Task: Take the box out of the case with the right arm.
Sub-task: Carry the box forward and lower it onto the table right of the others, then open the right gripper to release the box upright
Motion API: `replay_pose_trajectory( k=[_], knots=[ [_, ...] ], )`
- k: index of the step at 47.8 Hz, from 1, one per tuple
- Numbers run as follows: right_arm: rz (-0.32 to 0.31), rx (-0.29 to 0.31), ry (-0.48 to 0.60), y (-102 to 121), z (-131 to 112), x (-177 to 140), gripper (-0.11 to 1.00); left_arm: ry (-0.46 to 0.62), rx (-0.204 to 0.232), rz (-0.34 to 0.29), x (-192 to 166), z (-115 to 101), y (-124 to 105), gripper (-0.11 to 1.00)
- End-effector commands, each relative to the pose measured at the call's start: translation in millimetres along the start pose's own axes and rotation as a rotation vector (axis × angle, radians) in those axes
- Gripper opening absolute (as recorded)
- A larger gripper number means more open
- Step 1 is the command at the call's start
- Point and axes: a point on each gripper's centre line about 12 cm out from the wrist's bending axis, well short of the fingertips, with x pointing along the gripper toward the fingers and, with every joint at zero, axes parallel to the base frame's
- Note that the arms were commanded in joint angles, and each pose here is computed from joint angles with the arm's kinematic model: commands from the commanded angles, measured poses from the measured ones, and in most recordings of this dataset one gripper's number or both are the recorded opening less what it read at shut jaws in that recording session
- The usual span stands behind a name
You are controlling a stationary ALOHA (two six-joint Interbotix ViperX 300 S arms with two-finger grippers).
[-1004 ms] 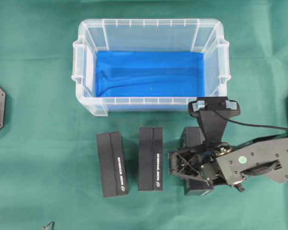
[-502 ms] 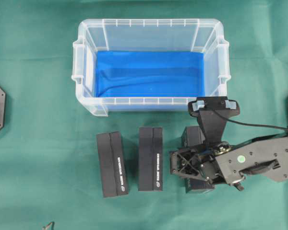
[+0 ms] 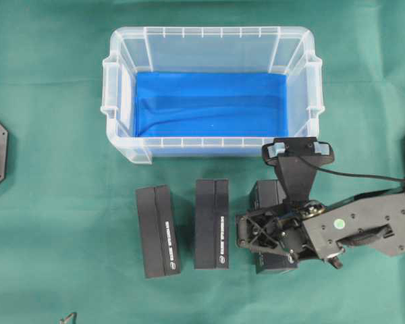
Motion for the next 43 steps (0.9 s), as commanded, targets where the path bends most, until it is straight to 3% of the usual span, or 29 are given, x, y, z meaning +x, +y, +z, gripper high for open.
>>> replay_pose_trajectory(
  k=[1, 4, 6, 14, 29, 43],
  knots=[
    [0.031, 0.002, 0.016, 3.9, -0.2, -10.3, 0.78, -0.011, -0.004, 0.002, -1.7, 2.8, 0.2, 0.0],
    [0.033, 0.002, 0.015, 4.3, -0.2, -10.7, 0.91, -0.012, -0.005, 0.0, -2.2, 3.0, 0.0, 0.0],
    [0.031, 0.002, 0.016, 4.1, -0.2, -10.7, 0.93, -0.011, -0.004, 0.002, -2.1, 2.4, 0.3, 0.0],
    [0.031, 0.005, 0.014, 4.0, 0.0, -10.7, 0.86, -0.008, -0.003, 0.002, -1.4, 2.9, 0.2, 0.0],
    [0.033, 0.001, 0.016, 4.2, -0.2, -11.7, 0.86, -0.008, -0.001, 0.002, -1.4, 2.9, 0.2, 0.0],
    [0.062, 0.002, 0.015, 4.9, 5.3, -39.8, 0.86, -0.007, 0.0, 0.003, -1.0, 3.1, 0.1, 0.0]
  ],
)
